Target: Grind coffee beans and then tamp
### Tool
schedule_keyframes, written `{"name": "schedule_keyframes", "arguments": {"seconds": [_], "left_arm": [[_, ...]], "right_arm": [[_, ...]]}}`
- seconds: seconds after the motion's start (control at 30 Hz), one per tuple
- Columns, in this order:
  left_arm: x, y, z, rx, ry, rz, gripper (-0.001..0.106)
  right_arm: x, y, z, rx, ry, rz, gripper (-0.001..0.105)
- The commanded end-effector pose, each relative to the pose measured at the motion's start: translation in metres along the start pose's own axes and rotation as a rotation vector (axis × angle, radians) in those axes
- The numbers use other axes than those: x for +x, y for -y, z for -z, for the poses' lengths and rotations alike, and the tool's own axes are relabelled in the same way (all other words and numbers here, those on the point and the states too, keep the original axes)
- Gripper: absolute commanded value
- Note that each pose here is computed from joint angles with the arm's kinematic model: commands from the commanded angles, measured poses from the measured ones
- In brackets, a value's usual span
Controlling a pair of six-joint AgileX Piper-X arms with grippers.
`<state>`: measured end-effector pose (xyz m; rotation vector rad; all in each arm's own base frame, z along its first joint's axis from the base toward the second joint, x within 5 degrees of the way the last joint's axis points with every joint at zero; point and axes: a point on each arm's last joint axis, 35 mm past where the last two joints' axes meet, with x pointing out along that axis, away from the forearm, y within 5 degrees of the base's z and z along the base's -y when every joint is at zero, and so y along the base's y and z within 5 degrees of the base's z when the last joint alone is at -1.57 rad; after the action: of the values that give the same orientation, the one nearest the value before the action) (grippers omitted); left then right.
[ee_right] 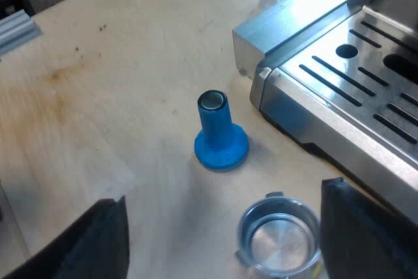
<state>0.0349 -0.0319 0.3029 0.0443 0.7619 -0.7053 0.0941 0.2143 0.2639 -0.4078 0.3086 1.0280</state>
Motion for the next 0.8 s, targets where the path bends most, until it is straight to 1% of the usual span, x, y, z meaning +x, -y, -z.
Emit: {"name": "schedule_keyframes", "arguments": {"seconds": [0.03,0.1,0.17,0.3,0.33,0.37,0.4,0.47,0.5,0.67,0.8], "left_arm": [[-0.002,0.0,-0.001,-0.009,0.013,-0.006,0.067],[-0.002,0.0,-0.001,-0.009,0.013,-0.006,0.067],[-0.002,0.0,-0.001,-0.009,0.014,-0.017,0.067],[-0.002,-0.001,-0.001,-0.009,0.018,-0.043,0.067],[-0.002,-0.001,-0.001,-0.012,0.018,-0.043,0.067],[-0.002,-0.001,-0.001,-0.029,0.019,-0.05,0.067],[-0.002,-0.001,-0.001,-0.037,0.02,-0.051,0.067],[-0.003,-0.002,-0.002,-0.089,0.023,-0.063,0.067],[-0.003,-0.002,-0.002,-0.095,0.025,-0.07,0.067],[-0.003,-0.005,-0.002,-0.098,0.039,-0.151,0.067],[0.001,-0.006,-0.001,-0.098,0.041,-0.156,0.067]], "right_arm": [[0.001,0.001,0.007,0.0,0.068,0.054,0.063],[0.002,0.0,0.012,0.003,0.084,0.056,0.063],[0.002,-0.001,0.018,-0.01,0.075,0.055,0.063],[0.004,-0.003,0.025,-0.058,0.057,0.042,0.063],[0.005,-0.003,0.026,-0.08,0.057,0.032,0.063],[0.007,-0.004,0.026,-0.095,0.059,0.019,0.063],[0.007,-0.004,0.026,-0.098,0.063,0.015,0.063],[0.011,-0.006,0.028,-0.102,0.061,-0.01,0.063],[0.011,-0.006,0.029,-0.102,0.06,-0.011,0.063],[0.021,-0.008,0.032,-0.095,0.054,-0.014,0.06],[0.026,-0.009,0.031,-0.092,0.074,-0.01,0.061]]}}
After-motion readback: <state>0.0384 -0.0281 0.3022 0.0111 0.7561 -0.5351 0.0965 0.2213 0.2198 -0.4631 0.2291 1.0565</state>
